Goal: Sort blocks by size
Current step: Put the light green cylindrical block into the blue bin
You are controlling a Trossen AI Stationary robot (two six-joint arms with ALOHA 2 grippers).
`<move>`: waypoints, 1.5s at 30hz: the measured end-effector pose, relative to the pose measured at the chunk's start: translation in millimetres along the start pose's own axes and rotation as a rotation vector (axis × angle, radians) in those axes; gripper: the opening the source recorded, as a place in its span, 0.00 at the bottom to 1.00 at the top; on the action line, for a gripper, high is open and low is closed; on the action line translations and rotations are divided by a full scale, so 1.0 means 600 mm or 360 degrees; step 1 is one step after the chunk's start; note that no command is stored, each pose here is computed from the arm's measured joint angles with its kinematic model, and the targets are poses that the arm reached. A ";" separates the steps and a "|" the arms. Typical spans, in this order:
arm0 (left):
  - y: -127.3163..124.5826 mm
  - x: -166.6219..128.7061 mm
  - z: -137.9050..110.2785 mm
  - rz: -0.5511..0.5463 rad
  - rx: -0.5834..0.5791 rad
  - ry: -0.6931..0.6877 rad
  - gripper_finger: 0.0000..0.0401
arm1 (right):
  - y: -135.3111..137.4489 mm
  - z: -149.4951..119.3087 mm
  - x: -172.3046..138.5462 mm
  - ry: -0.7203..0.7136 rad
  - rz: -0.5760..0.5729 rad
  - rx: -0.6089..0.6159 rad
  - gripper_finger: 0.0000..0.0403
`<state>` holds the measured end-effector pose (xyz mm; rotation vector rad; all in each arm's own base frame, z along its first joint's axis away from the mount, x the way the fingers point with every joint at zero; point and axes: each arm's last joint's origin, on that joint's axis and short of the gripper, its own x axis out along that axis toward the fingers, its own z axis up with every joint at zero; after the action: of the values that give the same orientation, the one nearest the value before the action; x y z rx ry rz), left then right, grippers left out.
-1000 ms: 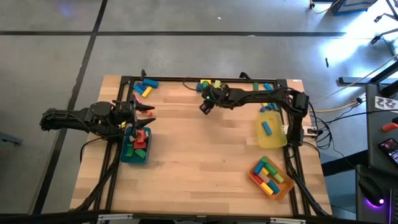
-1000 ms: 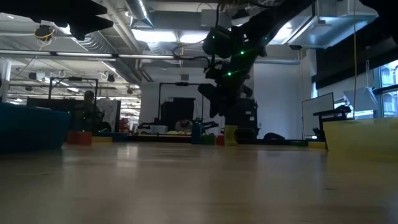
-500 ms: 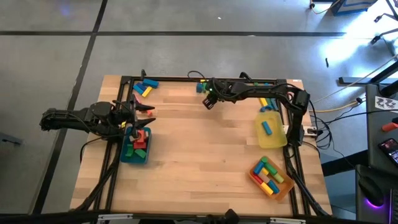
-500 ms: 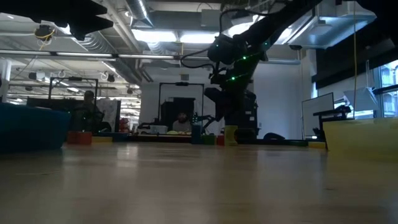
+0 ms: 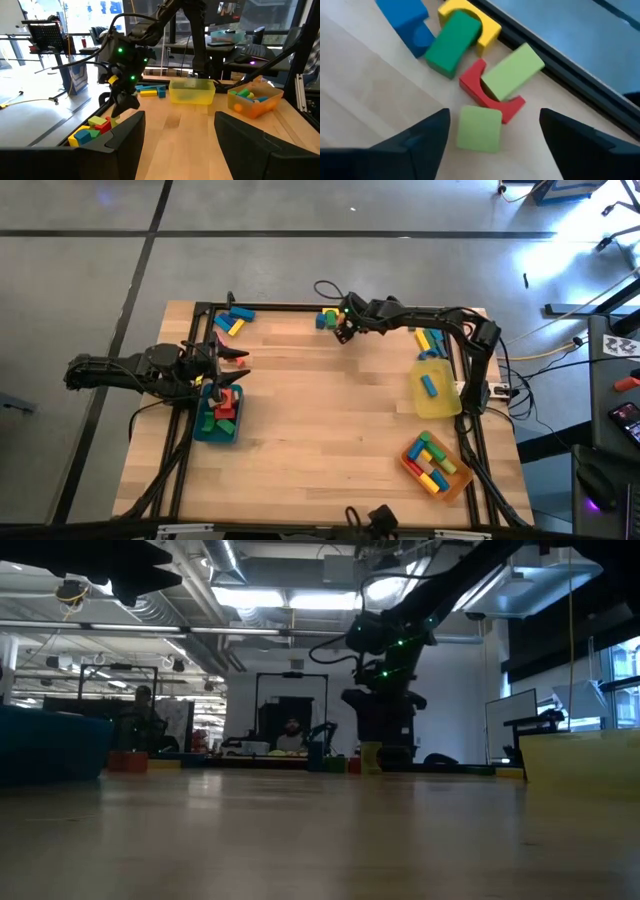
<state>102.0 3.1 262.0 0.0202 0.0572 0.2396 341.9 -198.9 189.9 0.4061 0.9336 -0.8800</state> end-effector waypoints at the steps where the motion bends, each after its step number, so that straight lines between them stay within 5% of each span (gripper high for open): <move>1: 0.000 0.000 0.000 0.0000 0.0000 0.0000 0.56 | 0.000 -0.001 0.000 0.0012 -0.0004 0.0003 0.79; 14: 0.000 0.000 0.000 0.0000 0.0005 0.0000 0.56 | 0.013 -0.012 0.033 0.0053 0.0016 -0.0007 0.68; 27: -0.002 0.008 -0.003 0.0001 0.0034 0.0040 0.56 | 0.014 -0.015 0.041 0.0056 -0.0010 -0.0076 0.35; 37: -0.002 0.007 -0.001 0.0001 0.0034 0.0021 0.56 | 0.025 -0.019 0.032 0.0080 0.0078 -0.0210 0.40; 45: -0.002 0.009 -0.002 0.0002 -0.0001 0.0028 0.56 | 0.076 -0.021 -0.040 -0.0058 0.0226 -0.0361 0.34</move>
<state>107.2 2.9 260.7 0.0173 0.0743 0.2408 365.0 -152.0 199.8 0.2565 0.9471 -0.6420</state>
